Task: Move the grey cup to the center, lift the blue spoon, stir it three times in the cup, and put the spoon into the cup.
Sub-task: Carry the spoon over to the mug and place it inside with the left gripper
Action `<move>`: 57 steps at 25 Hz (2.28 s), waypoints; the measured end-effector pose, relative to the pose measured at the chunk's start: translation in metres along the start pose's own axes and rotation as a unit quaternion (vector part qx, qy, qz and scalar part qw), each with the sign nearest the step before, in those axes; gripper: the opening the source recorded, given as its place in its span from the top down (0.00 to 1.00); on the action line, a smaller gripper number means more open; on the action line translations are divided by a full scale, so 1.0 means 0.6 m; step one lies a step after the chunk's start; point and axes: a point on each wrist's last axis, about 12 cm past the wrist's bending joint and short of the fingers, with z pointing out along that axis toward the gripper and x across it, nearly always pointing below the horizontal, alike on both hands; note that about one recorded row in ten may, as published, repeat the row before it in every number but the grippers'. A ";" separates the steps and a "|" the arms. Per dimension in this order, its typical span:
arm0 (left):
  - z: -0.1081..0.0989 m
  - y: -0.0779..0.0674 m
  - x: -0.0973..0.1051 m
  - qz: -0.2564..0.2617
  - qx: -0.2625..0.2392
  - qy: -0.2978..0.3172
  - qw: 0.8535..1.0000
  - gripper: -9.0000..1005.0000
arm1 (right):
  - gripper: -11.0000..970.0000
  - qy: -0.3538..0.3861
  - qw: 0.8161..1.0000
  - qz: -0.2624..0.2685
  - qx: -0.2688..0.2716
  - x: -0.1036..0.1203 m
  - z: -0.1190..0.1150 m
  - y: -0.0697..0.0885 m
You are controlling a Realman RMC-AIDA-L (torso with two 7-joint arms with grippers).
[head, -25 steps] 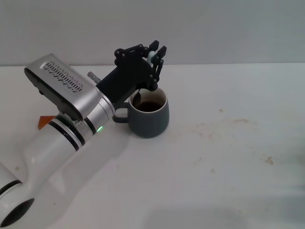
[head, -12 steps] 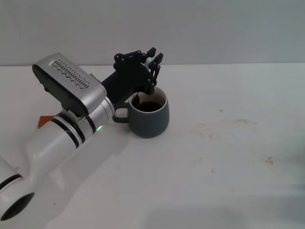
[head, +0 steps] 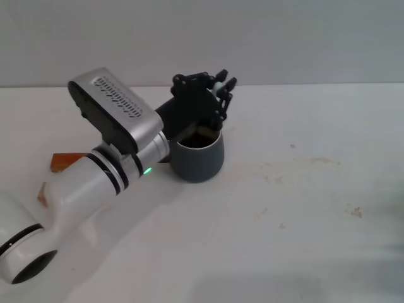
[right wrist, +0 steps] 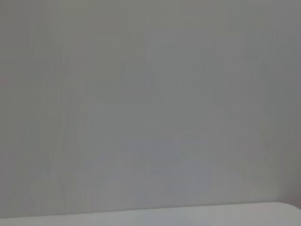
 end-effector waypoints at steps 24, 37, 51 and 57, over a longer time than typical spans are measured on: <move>-0.042 -0.007 0.010 -0.033 -0.025 -0.009 0.999 0.85 | 0.99 -0.006 1.000 -0.002 -0.010 -0.007 0.011 0.008; -0.011 0.021 0.004 -0.014 -0.032 0.001 0.999 0.85 | 0.99 -0.007 1.000 -0.004 -0.011 -0.009 0.018 0.009; 0.007 -0.009 -0.005 -0.023 0.015 -0.002 1.000 0.85 | 0.99 -0.008 1.000 -0.005 -0.010 -0.010 0.019 0.008; -0.006 -0.017 -0.002 -0.034 0.013 -0.005 0.999 0.85 | 0.99 -0.008 1.000 -0.004 -0.014 -0.010 0.020 0.011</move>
